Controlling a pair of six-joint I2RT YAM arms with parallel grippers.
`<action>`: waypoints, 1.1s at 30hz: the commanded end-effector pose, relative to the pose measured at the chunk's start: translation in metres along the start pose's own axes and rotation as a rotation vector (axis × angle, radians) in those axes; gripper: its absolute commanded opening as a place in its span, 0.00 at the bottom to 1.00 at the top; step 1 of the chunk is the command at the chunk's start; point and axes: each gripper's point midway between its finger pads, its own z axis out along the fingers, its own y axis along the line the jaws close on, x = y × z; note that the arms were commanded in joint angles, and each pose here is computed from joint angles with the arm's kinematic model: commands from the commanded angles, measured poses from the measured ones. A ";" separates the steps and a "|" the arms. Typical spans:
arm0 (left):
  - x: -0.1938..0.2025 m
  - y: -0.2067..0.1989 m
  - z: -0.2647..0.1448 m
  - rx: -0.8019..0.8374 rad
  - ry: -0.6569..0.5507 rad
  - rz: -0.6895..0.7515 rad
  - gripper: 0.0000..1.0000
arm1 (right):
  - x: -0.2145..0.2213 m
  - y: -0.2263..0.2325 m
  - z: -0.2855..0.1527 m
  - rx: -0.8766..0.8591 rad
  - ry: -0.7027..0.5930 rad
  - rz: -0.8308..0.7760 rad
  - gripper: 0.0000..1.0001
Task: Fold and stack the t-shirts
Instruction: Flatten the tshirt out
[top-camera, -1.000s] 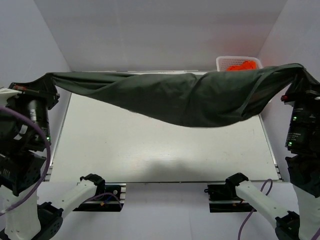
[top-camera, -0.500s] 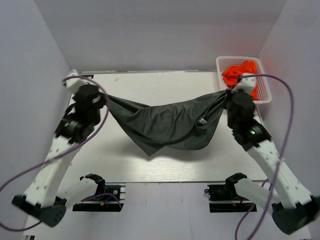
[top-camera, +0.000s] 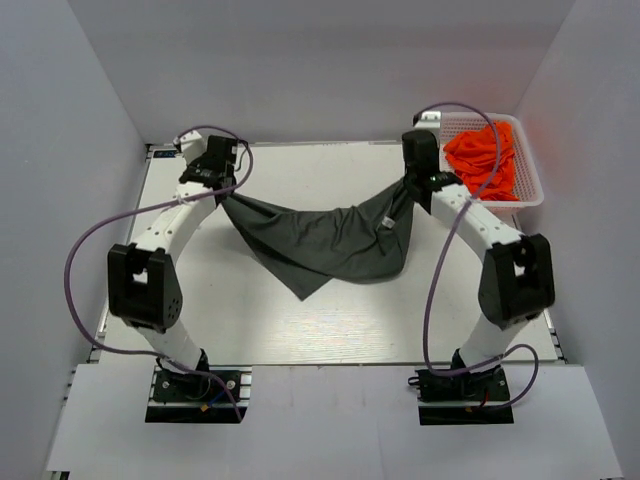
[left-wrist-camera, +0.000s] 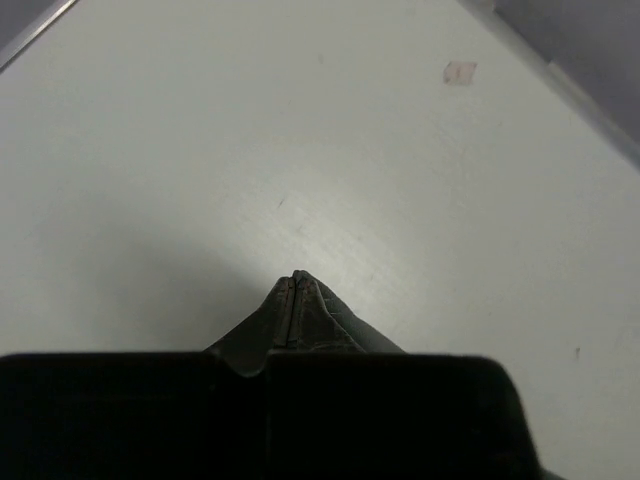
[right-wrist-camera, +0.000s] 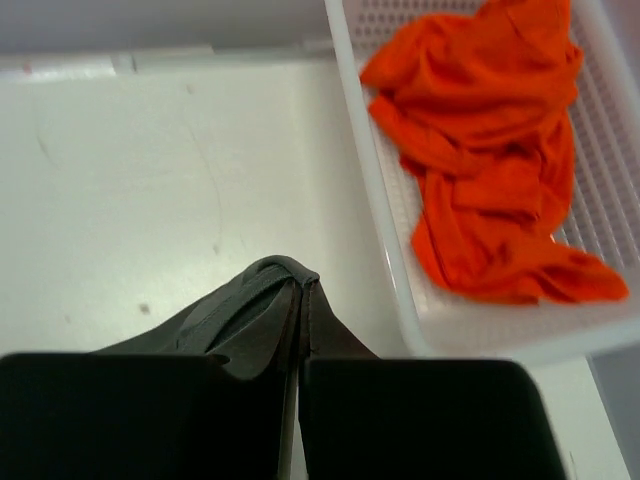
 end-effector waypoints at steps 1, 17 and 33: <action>-0.051 -0.024 0.011 0.069 -0.082 -0.083 0.00 | -0.053 0.006 0.026 0.000 -0.112 0.040 0.00; -0.018 -0.075 0.039 0.266 0.160 0.164 1.00 | -0.124 0.068 0.029 -0.355 -0.152 -0.021 0.90; 0.204 -0.123 -0.115 0.835 0.616 0.558 1.00 | 0.089 0.108 -0.038 -0.733 0.319 -0.188 0.90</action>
